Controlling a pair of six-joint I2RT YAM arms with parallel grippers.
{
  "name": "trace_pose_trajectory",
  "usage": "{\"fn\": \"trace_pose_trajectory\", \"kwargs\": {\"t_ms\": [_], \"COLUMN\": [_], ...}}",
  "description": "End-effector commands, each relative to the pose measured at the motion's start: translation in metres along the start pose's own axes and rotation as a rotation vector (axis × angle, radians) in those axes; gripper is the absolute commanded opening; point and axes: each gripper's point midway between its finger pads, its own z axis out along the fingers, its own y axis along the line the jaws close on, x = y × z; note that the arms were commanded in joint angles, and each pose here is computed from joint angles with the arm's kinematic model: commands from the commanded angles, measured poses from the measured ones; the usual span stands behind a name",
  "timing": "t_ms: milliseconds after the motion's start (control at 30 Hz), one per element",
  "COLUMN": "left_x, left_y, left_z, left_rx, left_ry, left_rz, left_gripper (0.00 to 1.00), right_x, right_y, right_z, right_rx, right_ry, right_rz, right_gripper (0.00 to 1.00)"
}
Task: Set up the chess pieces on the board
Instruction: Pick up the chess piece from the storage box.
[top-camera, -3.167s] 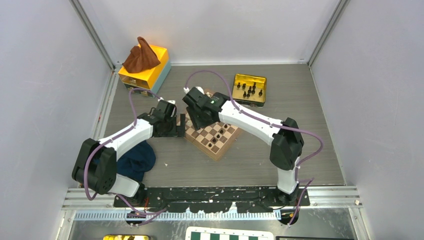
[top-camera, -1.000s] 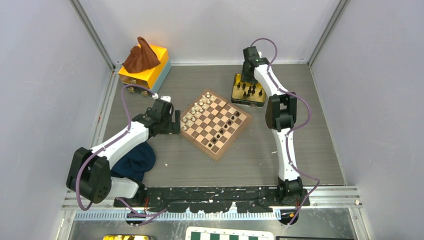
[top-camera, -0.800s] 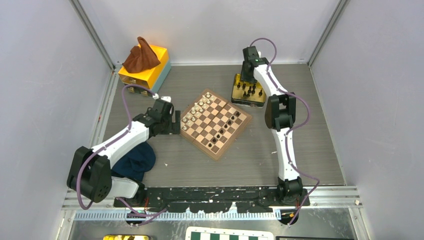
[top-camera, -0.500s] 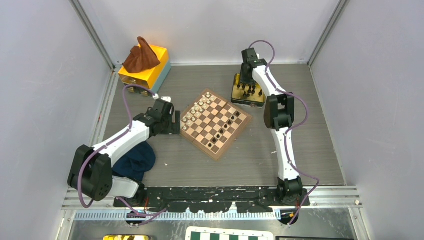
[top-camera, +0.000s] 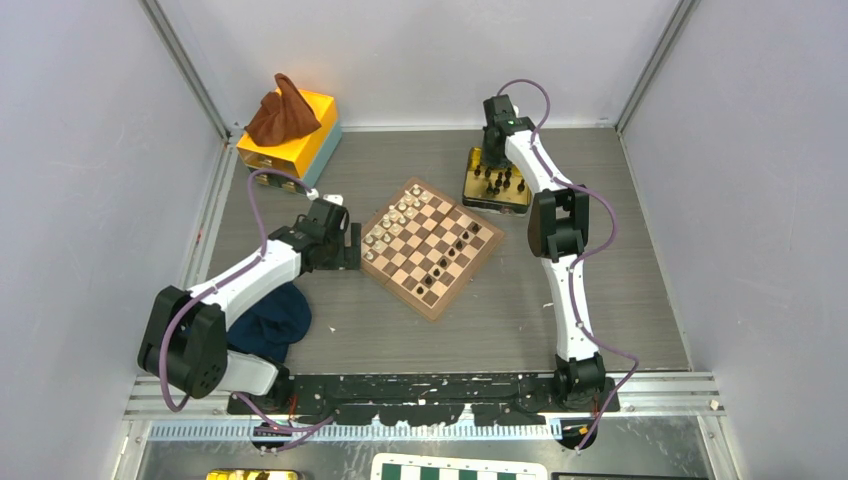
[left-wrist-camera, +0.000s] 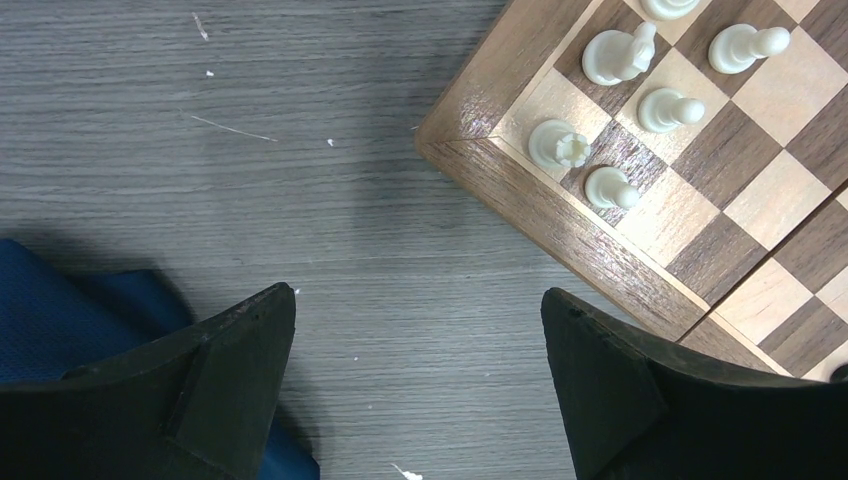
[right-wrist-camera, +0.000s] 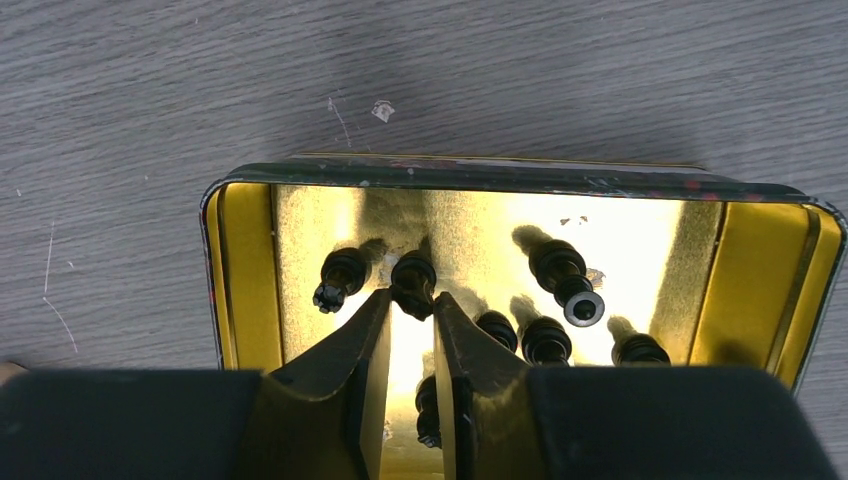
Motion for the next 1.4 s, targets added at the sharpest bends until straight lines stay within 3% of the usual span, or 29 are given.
{"fn": "trace_pose_trajectory", "kwargs": {"t_ms": [0, 600, 1367], "left_x": [-0.014, -0.012, -0.015], "left_y": [-0.001, -0.002, -0.01], "left_z": [0.0, 0.001, -0.003], "left_rx": [0.008, 0.01, 0.054], "left_ry": [-0.035, -0.025, -0.027], "left_rz": [-0.001, -0.003, -0.021], "left_gripper": [0.93, 0.93, 0.94], "right_x": [-0.021, -0.024, -0.04], "right_y": [0.005, 0.001, -0.002], "right_z": [-0.011, -0.02, -0.069], "right_rx": [-0.023, -0.01, -0.024], "right_ry": [-0.055, -0.069, -0.134], "right_rz": [0.01, -0.004, -0.017], "right_gripper": [0.26, 0.05, 0.01]}}
